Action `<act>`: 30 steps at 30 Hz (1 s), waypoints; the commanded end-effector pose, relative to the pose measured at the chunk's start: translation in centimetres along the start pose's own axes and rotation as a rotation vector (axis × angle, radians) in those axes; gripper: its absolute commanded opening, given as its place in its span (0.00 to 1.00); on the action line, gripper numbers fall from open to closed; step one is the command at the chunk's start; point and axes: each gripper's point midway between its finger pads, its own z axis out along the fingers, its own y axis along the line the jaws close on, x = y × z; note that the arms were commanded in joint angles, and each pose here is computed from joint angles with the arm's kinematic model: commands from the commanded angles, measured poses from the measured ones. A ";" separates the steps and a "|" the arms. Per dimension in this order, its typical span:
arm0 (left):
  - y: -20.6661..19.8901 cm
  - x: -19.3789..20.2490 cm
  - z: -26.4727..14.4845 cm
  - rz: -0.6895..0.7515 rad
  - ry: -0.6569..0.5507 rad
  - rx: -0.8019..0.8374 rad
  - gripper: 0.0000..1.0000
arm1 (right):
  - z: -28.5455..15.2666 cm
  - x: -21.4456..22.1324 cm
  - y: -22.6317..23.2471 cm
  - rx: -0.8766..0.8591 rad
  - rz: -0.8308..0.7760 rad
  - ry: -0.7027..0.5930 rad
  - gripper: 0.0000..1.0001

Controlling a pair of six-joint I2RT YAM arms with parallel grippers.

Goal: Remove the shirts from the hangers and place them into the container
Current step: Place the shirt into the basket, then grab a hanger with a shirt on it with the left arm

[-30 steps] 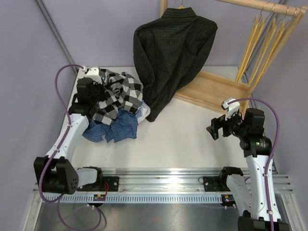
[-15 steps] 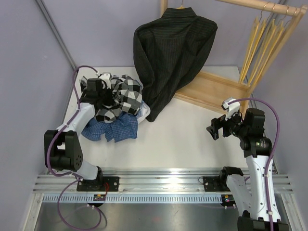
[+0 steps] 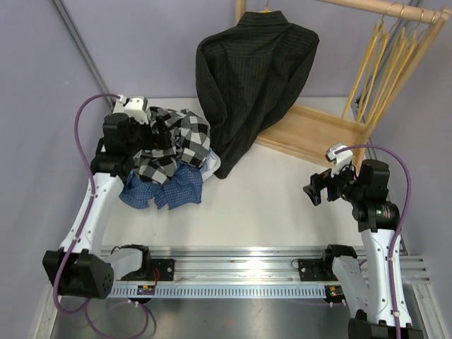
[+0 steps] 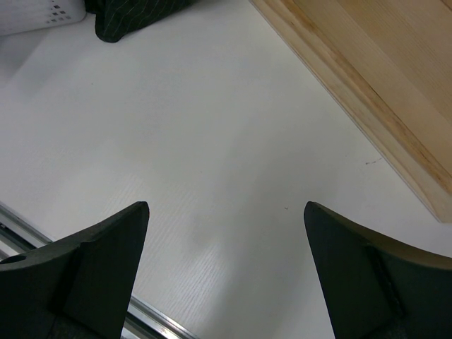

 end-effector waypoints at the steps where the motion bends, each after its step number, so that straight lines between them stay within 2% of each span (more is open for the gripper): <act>1: -1.5 -3.6 -3.2 0.007 -0.103 0.046 0.99 | -0.1 -0.6 -0.1 0.002 -0.018 -0.027 0.99; 9: -2.3 -5.2 -8.7 0.015 -0.189 0.039 0.99 | -0.4 -1.0 -0.1 -0.007 -0.034 -0.016 0.99; 14: -3.2 -4.5 -10.9 0.015 -0.222 0.073 0.99 | -1.2 -0.9 0.4 -0.050 -0.070 0.052 0.99; 20: -6.2 -5.4 -13.4 0.026 -0.268 0.224 0.99 | -1.1 -1.1 3.4 -0.271 -0.022 0.098 0.99; 24: -9.5 -6.7 -14.5 0.004 -0.279 0.413 0.99 | -0.3 -1.7 4.8 -0.395 0.051 0.080 0.99; 27: -11.4 -7.9 -14.2 -0.014 -0.277 0.528 0.99 | 0.4 -1.5 5.0 -0.439 0.087 0.087 0.99; 30: -12.6 -9.3 -12.9 0.000 -0.262 0.555 0.99 | 0.7 -1.3 4.9 -0.448 0.092 0.094 0.99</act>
